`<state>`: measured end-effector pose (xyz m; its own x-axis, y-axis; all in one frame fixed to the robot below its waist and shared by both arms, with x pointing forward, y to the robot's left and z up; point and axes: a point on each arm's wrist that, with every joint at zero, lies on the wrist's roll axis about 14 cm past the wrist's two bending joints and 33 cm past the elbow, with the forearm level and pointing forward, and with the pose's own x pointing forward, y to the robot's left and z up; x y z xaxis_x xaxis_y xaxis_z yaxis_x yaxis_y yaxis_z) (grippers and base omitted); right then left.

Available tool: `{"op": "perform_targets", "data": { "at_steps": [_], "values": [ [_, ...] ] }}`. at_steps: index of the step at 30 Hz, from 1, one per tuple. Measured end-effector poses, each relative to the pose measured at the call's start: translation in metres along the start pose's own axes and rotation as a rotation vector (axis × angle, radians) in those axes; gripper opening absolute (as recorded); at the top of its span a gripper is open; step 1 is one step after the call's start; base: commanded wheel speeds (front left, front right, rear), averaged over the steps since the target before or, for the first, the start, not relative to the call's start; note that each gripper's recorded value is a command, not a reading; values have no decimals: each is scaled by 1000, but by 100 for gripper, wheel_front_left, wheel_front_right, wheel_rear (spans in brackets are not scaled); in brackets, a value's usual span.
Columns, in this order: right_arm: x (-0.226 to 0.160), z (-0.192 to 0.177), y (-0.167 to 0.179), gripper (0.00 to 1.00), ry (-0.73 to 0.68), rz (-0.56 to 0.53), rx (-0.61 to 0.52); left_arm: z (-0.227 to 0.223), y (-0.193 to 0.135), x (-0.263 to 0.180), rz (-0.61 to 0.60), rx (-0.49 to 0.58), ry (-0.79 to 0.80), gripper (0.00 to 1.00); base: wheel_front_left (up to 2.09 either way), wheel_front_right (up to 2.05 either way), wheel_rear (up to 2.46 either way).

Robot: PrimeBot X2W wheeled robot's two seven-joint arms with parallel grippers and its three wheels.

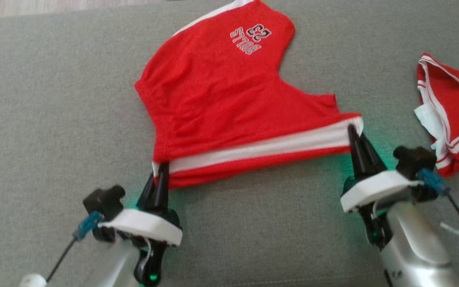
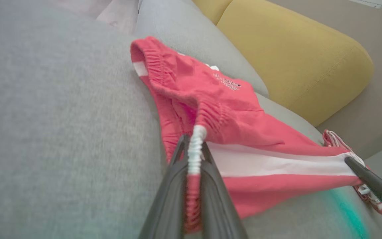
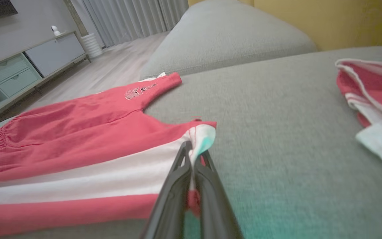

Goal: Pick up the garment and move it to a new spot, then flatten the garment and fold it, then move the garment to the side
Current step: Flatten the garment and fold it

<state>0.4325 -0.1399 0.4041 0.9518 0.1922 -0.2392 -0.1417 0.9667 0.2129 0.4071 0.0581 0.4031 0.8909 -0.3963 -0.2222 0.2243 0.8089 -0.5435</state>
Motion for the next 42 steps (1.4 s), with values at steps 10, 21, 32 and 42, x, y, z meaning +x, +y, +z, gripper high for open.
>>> {"op": "perform_targets", "data": {
  "at_steps": [10, 21, 32, 42],
  "values": [
    [-15, 5, 0, 0, -32, -30, 60, 2, -3, -19, 36, -54, -48, 0, 0, 0, 0],
    [-67, -2, 16, 0, -55, -23, 114, -9, -17, -67, 36, -44, -71, 0, 0, 0, 0],
    [-94, 0, 21, 0, -100, -21, 152, -6, -40, -88, -19, -45, -114, 0, 0, 0, 0],
    [-5, 70, 48, 0, -192, 132, -2, 51, -38, -49, -42, -8, -229, 0, 0, 0, 0]
  ]
}}
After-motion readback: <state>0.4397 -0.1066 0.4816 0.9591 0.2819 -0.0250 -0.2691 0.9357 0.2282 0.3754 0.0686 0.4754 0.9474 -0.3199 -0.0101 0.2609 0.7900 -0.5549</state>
